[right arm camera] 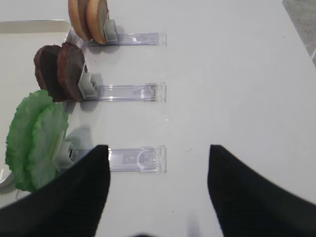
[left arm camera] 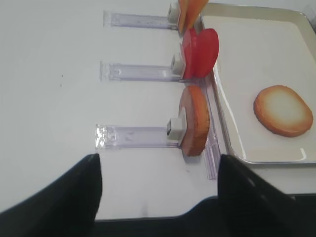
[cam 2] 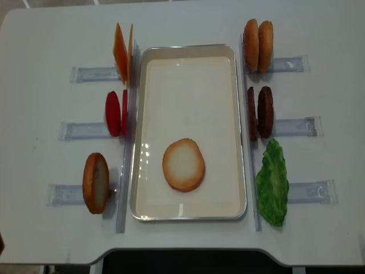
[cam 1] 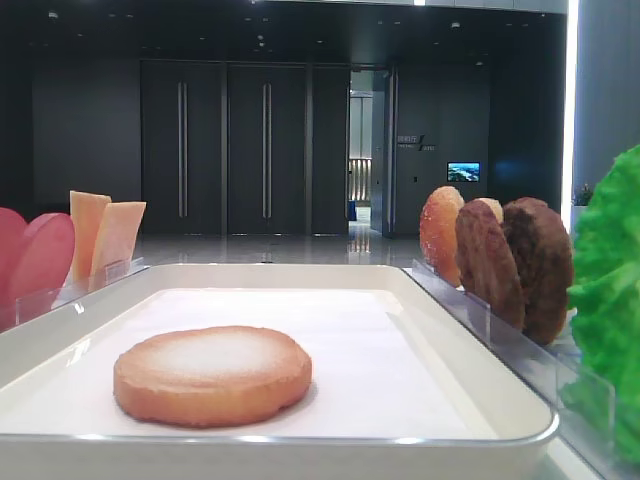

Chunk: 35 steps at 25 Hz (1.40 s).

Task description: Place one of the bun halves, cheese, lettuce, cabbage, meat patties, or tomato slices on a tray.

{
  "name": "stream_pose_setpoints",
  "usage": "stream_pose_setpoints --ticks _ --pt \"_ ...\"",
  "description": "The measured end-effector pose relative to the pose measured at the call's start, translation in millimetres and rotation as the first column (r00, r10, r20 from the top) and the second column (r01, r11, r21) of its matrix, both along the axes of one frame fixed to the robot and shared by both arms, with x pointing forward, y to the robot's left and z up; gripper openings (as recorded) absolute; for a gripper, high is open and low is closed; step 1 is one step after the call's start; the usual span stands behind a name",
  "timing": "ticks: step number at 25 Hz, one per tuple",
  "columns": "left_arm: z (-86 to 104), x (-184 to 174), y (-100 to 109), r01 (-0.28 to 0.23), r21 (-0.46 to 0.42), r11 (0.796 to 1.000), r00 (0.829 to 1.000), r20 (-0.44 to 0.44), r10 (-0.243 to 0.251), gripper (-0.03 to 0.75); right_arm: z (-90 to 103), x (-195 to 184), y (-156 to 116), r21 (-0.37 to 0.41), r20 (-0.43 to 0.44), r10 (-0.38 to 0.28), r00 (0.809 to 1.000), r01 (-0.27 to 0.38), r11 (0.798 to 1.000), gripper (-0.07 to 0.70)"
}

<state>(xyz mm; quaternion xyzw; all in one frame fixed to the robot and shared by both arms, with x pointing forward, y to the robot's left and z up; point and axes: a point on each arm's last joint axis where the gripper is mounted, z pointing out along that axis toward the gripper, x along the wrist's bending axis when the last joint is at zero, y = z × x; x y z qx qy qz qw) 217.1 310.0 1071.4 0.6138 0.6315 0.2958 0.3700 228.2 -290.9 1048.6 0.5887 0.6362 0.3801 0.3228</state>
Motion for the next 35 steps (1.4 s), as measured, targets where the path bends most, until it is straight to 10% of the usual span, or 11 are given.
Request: stream_pose_setpoints --ticks 35 --pt "-29.8 14.4 -8.0 0.135 0.101 0.986 0.988 0.061 -0.142 0.537 0.0 0.0 0.0 0.0 0.0 0.0 1.0 0.0 1.0 0.416"
